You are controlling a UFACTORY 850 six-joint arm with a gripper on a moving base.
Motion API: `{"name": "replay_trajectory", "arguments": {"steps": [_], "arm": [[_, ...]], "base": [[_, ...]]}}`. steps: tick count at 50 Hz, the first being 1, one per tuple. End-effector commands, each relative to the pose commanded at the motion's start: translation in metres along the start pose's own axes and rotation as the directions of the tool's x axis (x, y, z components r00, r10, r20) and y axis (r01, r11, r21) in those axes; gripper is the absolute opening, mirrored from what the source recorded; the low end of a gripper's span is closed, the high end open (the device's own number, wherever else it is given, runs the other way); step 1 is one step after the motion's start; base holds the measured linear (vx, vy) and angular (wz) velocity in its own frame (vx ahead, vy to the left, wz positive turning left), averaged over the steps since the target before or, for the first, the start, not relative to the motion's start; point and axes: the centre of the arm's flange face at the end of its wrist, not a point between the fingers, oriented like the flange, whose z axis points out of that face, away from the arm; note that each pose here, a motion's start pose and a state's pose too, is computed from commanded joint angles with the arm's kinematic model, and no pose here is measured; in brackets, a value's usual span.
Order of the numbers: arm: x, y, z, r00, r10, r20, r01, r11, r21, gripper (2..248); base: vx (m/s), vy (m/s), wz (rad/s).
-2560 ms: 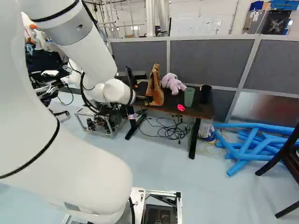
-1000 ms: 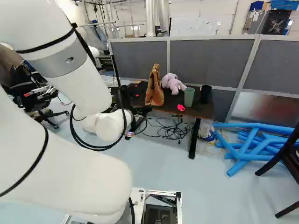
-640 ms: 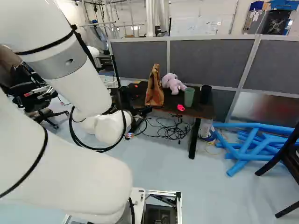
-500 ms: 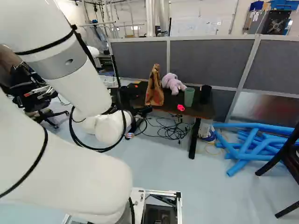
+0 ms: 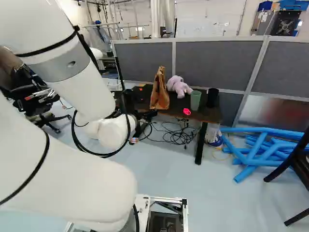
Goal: Pick up the bag on the ground and place it on the table
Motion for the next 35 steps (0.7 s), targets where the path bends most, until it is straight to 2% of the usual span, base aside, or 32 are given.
{"name": "replay_trajectory", "arguments": {"steps": [35], "arm": [[0.0000, 0.0000, 0.0000, 1.000, 0.000, 0.000, 0.000, 1.000, 0.000, 247]], "base": [[0.000, 0.000, 0.000]]}}
